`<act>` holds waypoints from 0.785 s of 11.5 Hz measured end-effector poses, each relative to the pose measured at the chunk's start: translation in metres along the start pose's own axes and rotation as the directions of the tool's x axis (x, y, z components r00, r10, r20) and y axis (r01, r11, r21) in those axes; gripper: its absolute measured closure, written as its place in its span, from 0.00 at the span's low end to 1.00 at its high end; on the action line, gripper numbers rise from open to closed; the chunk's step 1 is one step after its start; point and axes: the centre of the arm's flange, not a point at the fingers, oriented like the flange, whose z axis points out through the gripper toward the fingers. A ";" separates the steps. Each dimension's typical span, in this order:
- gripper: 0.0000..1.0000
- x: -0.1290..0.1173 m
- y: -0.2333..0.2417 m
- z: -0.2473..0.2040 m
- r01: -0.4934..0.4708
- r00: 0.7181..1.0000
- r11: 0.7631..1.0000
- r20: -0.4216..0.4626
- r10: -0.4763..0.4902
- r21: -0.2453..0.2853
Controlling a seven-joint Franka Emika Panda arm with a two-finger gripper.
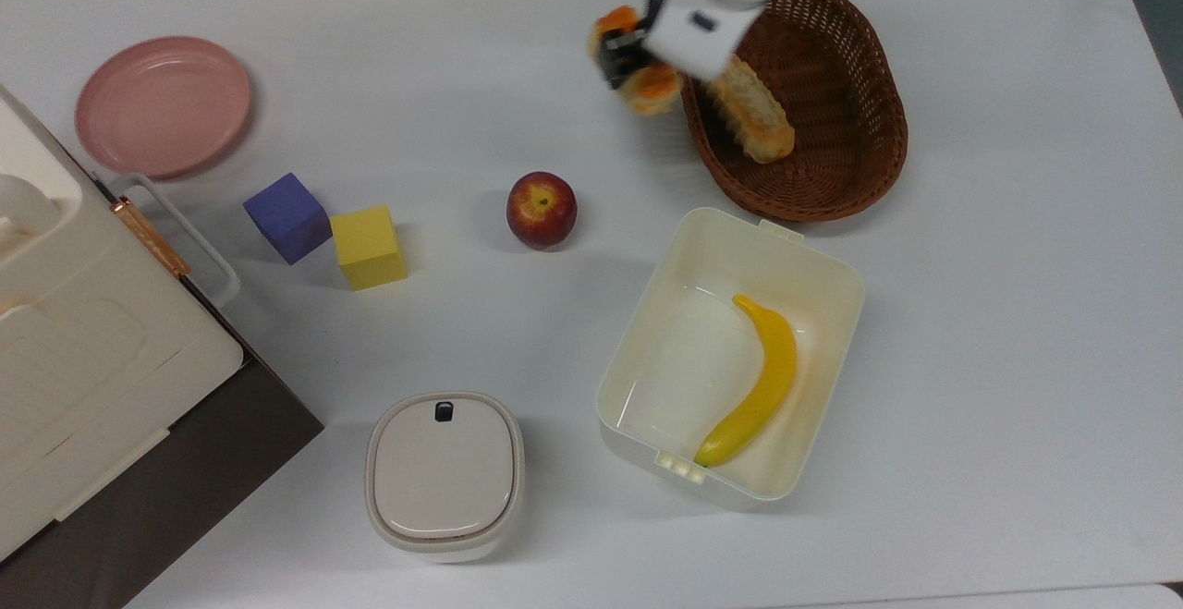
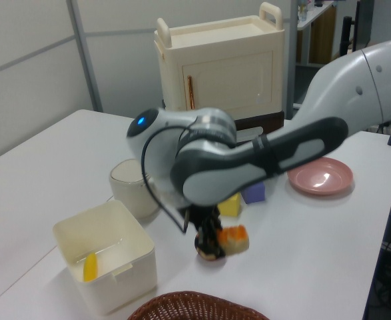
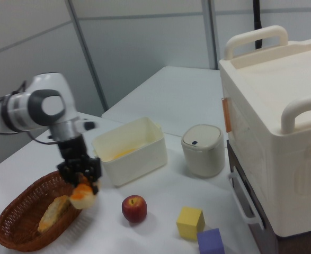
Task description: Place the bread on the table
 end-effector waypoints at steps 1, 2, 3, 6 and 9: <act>0.42 -0.003 0.036 0.006 -0.064 0.998 0.998 0.008 0.064 0.019; 0.41 -0.007 0.070 0.011 -0.122 0.993 0.992 0.005 0.121 0.037; 0.38 -0.011 0.100 0.015 -0.173 0.985 0.984 -0.005 0.173 0.048; 0.24 -0.026 0.166 0.022 -0.290 0.956 0.955 -0.034 0.292 0.058; 0.00 -0.046 0.213 -0.008 -0.374 0.919 0.922 -0.098 0.383 0.096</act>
